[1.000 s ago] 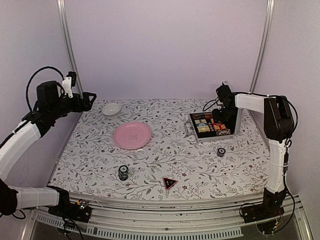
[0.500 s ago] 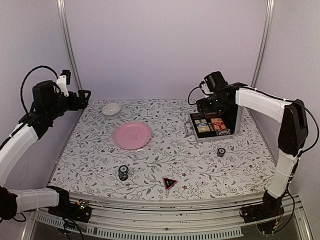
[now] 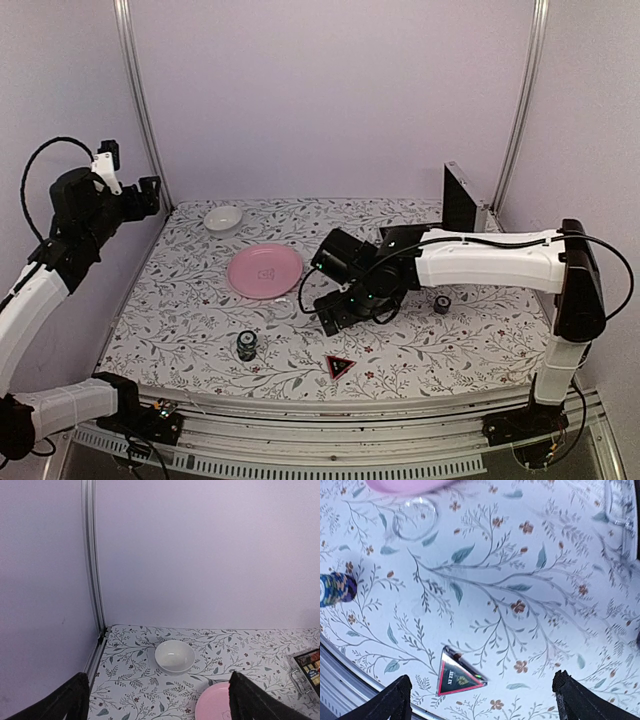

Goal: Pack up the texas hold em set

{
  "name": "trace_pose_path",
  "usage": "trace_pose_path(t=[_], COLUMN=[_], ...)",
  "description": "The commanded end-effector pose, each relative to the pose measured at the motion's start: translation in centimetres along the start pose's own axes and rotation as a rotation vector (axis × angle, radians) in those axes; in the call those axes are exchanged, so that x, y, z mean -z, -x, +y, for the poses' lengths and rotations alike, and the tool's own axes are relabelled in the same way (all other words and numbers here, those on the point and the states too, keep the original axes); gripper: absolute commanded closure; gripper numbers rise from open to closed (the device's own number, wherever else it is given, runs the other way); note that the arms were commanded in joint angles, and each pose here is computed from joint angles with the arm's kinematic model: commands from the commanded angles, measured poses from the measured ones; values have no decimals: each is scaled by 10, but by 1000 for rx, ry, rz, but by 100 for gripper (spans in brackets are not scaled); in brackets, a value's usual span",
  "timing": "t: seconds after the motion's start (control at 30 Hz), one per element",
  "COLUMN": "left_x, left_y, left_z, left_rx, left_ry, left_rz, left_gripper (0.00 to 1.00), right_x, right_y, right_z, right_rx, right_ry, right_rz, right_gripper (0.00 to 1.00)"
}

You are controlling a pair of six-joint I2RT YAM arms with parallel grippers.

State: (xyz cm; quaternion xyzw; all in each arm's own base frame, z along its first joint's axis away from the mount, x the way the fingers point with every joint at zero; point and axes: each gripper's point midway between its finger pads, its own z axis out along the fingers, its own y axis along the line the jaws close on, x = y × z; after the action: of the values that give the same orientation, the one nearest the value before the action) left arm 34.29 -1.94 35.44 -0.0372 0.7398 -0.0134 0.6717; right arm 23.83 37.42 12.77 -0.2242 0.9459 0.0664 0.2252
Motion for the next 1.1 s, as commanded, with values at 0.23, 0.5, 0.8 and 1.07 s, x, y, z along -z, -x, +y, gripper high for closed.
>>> trace_pose_path(t=[0.23, 0.5, 0.8, 1.07], left_x=[3, 3, 5, 7], left_y=[3, 2, 4, 6], left_z=[-7, -8, -11, -12], left_rx=[8, 6, 6, 7], left_ry=[-31, -36, -54, -65], left_rz=[-24, -23, -31, -38], left_gripper=[3, 3, 3, 3], right_x=[-41, -63, -72, -77], right_y=[-90, -101, -103, -103], right_z=[56, 53, 45, 40], right_rx=[-218, -188, -185, -173], right_ry=[88, 23, -32, -64], right_rz=[238, 258, 249, 245], right_gripper=[1, 2, 6, 17])
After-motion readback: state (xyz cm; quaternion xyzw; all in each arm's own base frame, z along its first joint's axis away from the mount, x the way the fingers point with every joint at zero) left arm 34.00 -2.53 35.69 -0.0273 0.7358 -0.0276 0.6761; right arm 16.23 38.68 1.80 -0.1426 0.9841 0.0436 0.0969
